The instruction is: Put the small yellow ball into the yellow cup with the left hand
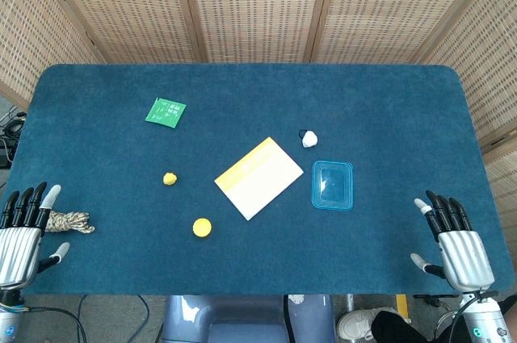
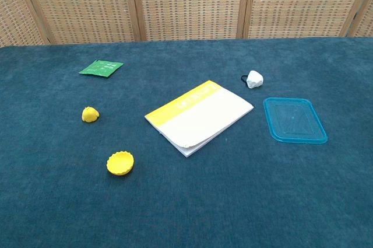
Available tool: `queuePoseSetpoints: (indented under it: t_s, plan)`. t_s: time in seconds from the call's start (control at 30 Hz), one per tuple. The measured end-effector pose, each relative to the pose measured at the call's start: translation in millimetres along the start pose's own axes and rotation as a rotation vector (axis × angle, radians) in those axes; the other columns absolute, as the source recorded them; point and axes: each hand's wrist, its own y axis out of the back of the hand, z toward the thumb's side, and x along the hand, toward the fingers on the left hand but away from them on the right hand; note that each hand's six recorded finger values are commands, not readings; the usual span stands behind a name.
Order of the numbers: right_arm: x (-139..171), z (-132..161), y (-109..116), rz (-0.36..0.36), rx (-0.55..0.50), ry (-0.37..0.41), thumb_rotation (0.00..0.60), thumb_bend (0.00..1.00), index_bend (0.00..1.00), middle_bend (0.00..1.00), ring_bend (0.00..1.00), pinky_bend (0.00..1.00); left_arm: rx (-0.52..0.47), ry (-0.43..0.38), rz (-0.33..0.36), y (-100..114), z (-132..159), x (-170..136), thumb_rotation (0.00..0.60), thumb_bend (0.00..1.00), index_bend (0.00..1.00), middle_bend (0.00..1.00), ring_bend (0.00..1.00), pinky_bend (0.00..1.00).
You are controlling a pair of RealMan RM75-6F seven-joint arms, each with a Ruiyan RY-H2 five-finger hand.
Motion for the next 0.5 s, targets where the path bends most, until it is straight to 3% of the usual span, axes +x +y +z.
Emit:
queuePoseSetpoints:
  t_s: [0.5]
  plan:
    - [1.3, 0.0, 1.8, -0.003, -0.009, 0.002, 0.6, 0.0, 0.1, 0.0, 0.0, 0.0, -0.006, -0.001, 0.008, 1.6, -0.1, 0.0, 0.6, 0.19, 0.0, 0.0, 0.0, 0.0]
